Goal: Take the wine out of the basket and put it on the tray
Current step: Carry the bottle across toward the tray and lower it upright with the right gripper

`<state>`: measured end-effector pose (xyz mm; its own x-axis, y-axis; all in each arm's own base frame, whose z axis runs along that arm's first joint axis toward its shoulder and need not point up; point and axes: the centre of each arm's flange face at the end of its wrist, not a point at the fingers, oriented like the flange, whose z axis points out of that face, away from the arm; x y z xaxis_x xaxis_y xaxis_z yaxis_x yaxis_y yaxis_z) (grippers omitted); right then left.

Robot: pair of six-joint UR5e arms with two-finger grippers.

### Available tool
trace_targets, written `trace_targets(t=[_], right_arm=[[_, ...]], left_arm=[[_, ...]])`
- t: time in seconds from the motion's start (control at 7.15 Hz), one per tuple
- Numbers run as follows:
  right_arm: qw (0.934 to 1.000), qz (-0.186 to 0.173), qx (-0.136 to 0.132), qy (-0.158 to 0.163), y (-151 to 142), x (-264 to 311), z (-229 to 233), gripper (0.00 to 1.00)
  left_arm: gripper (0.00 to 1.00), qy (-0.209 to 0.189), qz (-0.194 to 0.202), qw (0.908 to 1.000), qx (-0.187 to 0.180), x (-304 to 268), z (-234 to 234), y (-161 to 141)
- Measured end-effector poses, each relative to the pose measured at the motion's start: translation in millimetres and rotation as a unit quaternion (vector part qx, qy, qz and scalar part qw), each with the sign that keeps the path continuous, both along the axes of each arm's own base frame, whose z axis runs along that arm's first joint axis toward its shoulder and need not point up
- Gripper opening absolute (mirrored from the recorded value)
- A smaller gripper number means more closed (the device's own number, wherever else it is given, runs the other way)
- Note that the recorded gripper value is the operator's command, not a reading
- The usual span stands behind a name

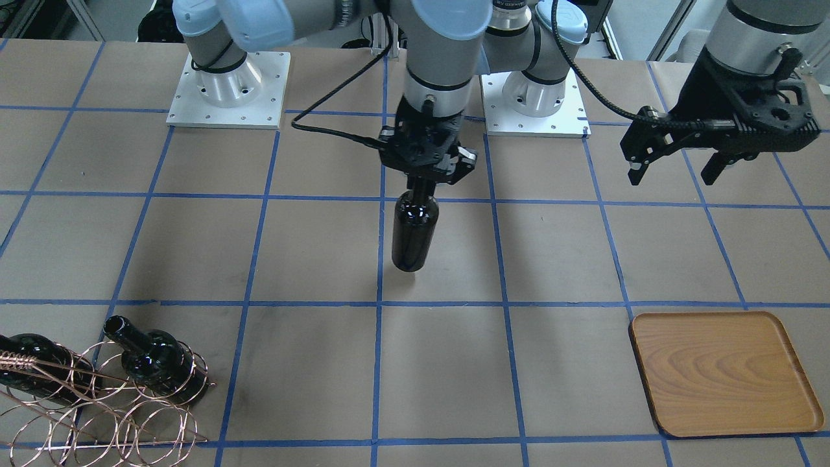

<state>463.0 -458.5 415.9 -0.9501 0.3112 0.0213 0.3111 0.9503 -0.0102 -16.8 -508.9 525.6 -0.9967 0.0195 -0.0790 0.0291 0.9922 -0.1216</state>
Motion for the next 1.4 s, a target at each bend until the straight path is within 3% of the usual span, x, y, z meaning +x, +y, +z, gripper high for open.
trace_targets(t=[0.56, 1.4], right_arm=[[0.9988, -0.039, 0.01, -0.028, 16.7, 81.7, -13.1, 0.18], [0.9984, -0.044, 0.011, -0.034, 7.6, 101.7, -23.0, 0.25]], left_arm=[[1.0, -0.003, -0.001, 1.0, 0.001, 14.0, 1.4, 1.8], [1.0, -0.002, 0.0, 1.0, 0.007, 15.3, -0.1, 3.3]])
